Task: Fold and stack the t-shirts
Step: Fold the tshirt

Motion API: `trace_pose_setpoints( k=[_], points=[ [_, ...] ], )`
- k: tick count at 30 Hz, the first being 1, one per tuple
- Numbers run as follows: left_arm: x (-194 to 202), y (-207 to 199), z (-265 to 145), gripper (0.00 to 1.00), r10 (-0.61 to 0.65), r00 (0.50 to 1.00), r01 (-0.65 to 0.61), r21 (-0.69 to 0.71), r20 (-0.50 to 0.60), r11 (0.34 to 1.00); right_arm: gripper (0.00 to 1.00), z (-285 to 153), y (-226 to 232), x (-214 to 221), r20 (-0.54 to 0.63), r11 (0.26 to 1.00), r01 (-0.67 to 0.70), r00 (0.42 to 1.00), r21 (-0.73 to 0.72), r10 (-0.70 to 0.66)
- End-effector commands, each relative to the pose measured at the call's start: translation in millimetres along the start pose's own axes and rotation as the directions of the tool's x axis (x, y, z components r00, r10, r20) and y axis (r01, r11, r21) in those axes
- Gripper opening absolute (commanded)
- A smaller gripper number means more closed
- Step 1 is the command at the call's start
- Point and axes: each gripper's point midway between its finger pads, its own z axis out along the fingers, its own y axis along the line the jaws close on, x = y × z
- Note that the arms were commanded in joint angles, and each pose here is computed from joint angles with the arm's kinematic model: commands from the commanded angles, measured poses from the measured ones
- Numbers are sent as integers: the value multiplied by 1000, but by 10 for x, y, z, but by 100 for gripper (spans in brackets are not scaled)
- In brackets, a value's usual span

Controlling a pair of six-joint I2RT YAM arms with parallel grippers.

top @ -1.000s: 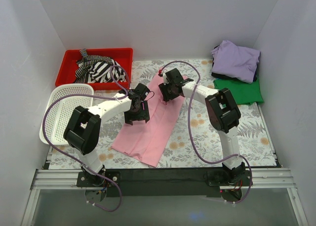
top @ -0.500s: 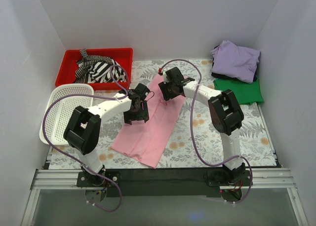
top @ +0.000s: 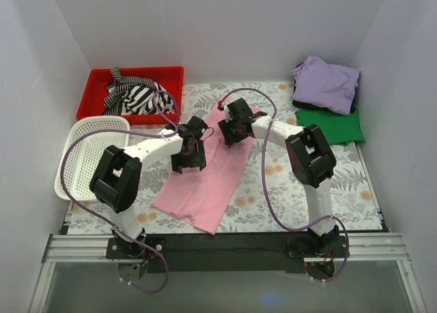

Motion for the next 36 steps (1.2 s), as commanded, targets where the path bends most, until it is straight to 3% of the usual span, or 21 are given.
trace_pose_setpoints(
  k=[1,8,13,20,29,36],
  points=[
    [-81,-31,-25,68,-2,1000,2,9,20,1000,57,77,-61,84,-22,998,-36,999,52,37],
    [257,-95,141,68,-3,996,11,81,-92,997,57,279,-399,219,-102,979,-134,983,150,150],
    [550,-224,231,67,12,982,15,141,-188,990,57,454,-442,177,-123,982,-130,981,137,147],
    [713,-596,159,67,93,971,-40,236,-219,971,57,608,-475,-102,-113,988,-108,986,108,120],
    [836,-941,-8,66,141,974,-87,277,-180,957,58,483,-549,-506,-38,990,-103,994,95,107],
    [659,-1072,-133,66,120,989,-93,269,-86,959,58,391,-640,-661,1,989,-78,997,127,78]
  ],
)
